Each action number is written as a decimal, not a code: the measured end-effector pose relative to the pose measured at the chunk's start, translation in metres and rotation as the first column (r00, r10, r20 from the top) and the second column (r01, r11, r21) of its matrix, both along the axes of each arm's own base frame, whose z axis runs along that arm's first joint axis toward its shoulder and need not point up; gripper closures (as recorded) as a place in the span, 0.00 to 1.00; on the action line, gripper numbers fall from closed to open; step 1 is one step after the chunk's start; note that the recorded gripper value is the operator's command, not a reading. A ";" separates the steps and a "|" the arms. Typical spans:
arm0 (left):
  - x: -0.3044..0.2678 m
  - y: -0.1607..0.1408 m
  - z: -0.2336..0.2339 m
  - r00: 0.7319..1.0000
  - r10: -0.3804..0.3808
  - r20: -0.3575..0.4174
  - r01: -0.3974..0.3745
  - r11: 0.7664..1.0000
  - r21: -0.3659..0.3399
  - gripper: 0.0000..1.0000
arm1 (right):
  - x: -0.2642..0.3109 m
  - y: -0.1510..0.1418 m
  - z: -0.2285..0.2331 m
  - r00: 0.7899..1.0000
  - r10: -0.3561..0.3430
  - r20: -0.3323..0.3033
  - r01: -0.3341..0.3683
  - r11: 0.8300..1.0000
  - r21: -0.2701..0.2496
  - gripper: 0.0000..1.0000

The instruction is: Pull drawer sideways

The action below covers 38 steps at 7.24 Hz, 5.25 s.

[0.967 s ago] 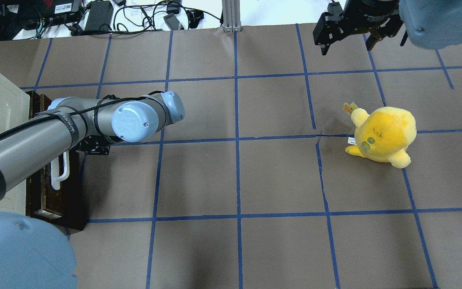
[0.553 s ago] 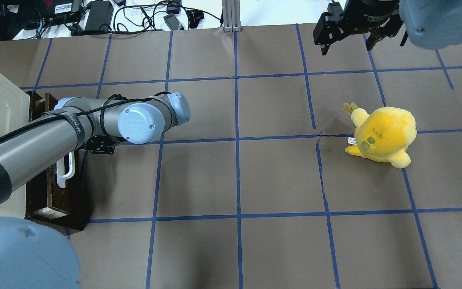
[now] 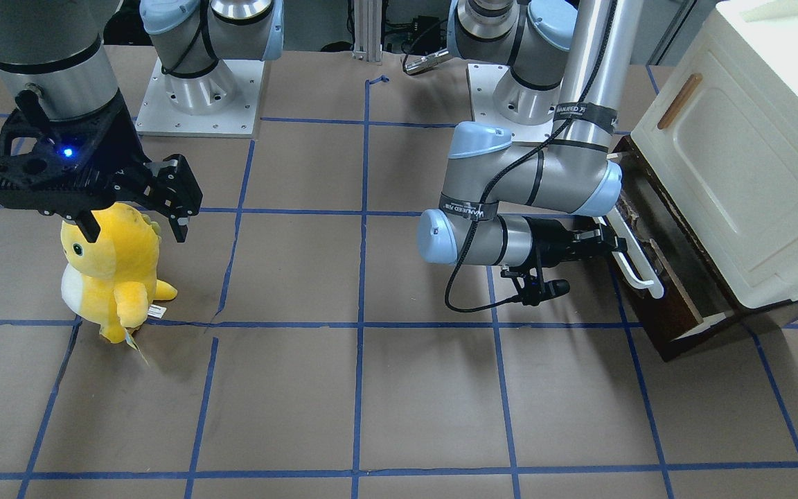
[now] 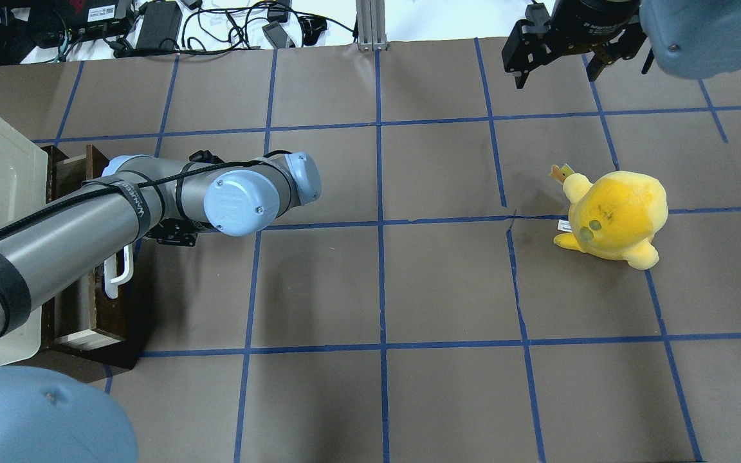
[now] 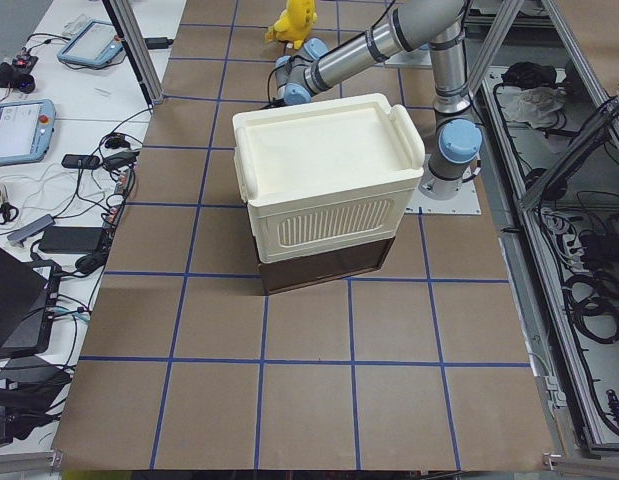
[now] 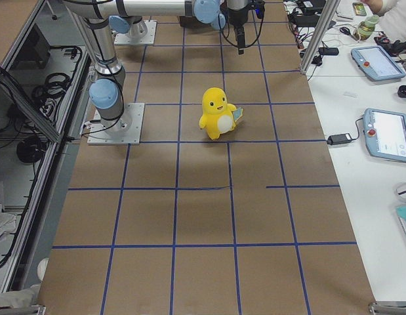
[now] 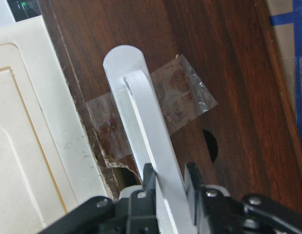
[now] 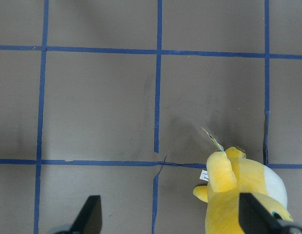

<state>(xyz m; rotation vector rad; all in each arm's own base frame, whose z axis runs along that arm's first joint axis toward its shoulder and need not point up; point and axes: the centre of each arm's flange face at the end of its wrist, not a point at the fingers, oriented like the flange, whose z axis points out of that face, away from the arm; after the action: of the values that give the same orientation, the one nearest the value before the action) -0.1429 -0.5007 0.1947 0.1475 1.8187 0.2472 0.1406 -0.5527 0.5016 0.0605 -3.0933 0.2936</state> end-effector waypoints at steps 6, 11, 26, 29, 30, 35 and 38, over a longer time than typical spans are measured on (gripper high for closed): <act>-0.013 0.002 -0.002 1.000 -0.025 -0.001 0.025 1.000 0.000 0.88 | 0.000 0.000 0.000 1.000 0.000 0.000 0.000 1.000 0.000 0.00; -0.027 0.000 0.003 0.999 -0.049 -0.004 0.049 0.999 -0.010 0.88 | 0.000 0.000 0.000 1.000 0.000 0.000 0.000 1.000 0.000 0.00; -0.072 -0.016 0.122 0.933 0.053 -0.356 -0.105 0.986 -0.130 0.00 | 0.000 0.000 0.000 1.000 0.000 0.000 0.000 1.000 0.000 0.00; -0.079 0.012 0.237 0.725 0.075 -0.685 -0.262 0.949 -0.174 0.00 | 0.000 0.000 0.000 1.000 0.000 0.000 0.000 1.000 0.000 0.00; -0.074 0.025 0.264 0.658 0.071 -0.749 -0.305 0.935 -0.180 0.00 | 0.000 0.000 0.000 1.000 0.000 0.000 0.000 1.000 0.000 0.00; -0.015 0.019 0.296 0.384 0.072 -0.920 -0.438 0.892 -0.113 0.00 | 0.000 0.000 0.000 1.000 0.000 0.000 0.000 1.000 0.000 0.00; -0.006 0.018 0.305 0.373 0.038 -0.927 -0.420 0.898 -0.132 0.00 | 0.000 0.000 0.000 1.000 0.000 0.001 0.000 1.000 0.000 0.00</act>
<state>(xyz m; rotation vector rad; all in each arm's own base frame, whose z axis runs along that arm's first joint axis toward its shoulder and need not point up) -0.1485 -0.4827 0.4999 -0.3282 3.0035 -0.0025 0.1406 -0.5527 0.5016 0.0606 -3.0940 0.2938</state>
